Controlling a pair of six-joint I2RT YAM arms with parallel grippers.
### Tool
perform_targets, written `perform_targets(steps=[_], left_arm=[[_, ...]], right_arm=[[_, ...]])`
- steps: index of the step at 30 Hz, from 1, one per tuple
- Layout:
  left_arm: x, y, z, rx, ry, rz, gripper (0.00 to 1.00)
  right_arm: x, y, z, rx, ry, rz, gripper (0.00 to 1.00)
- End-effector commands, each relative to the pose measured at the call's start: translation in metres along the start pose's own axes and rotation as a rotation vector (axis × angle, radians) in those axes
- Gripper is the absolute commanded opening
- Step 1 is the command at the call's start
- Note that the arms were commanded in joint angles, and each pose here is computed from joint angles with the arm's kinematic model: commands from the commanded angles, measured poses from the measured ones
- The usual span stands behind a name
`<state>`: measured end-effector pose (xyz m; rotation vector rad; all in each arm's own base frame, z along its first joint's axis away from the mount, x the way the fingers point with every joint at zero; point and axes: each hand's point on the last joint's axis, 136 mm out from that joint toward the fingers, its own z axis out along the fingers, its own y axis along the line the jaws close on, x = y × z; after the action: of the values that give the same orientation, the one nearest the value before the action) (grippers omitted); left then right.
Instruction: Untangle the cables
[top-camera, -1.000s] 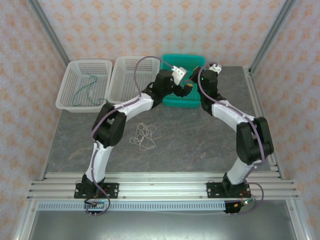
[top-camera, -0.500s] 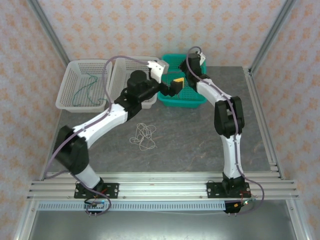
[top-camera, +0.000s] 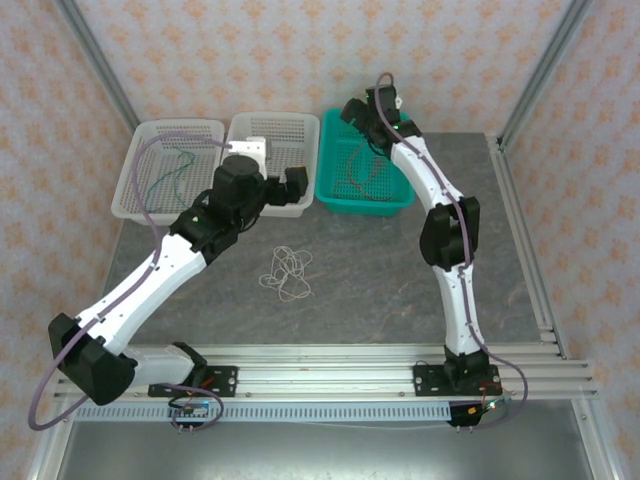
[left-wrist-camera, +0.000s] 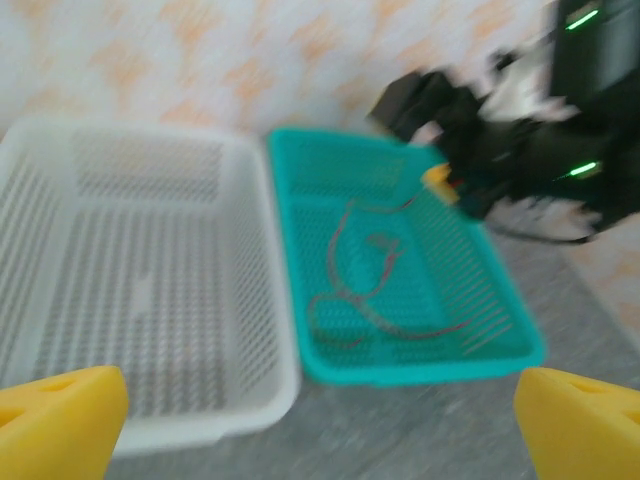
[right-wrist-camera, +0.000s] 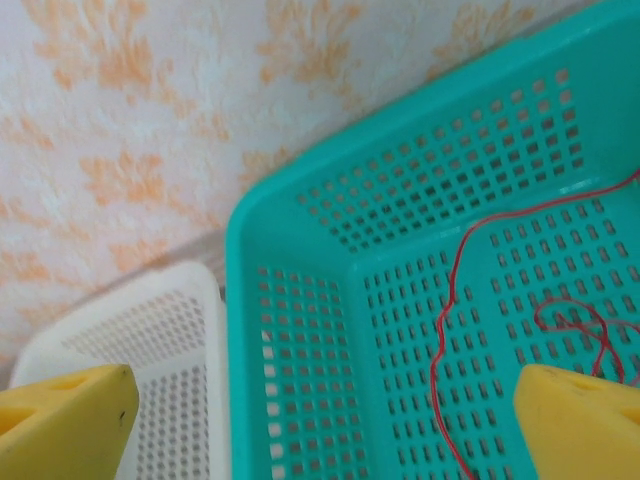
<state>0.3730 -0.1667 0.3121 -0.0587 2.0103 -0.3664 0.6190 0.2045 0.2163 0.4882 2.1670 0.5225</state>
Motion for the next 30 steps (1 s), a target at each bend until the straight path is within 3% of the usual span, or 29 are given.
perform_targets(steps=[1, 8, 12, 14, 16, 20, 25, 30], left_arm=[[0.057, 0.049, -0.005, -0.203, 0.172, -0.11, 1.0], [0.126, 0.092, -0.005, -0.356, 0.309, -0.247, 0.9], [0.174, 0.116, -0.004, -0.489, 0.45, -0.294, 0.66], [0.191, 0.124, -0.002, -0.524, 0.485, -0.309, 0.51], [0.203, 0.128, 0.0, -0.523, 0.507, -0.325, 0.45], [0.226, 0.135, 0.0, -0.539, 0.583, -0.353, 0.45], [0.26, 0.126, 0.0, -0.498, 0.69, -0.436, 0.51], [0.287, 0.112, 0.004, -0.442, 0.785, -0.541, 0.6]], right_arm=[[0.023, 0.026, -0.046, -0.054, 0.06, -0.125, 0.97], [0.073, 0.035, -0.152, -0.242, 0.011, -0.177, 0.97], [0.132, 0.03, -0.205, -0.31, 0.091, -0.231, 0.94], [0.165, 0.016, -0.216, -0.309, 0.168, -0.222, 0.92], [0.196, 0.006, -0.221, -0.318, 0.259, -0.182, 0.91], [0.252, -0.008, -0.219, -0.32, 0.448, -0.128, 0.89], [0.298, -0.007, -0.219, -0.316, 0.609, -0.144, 0.89], [0.314, -0.01, -0.215, -0.304, 0.658, -0.122, 0.89]])
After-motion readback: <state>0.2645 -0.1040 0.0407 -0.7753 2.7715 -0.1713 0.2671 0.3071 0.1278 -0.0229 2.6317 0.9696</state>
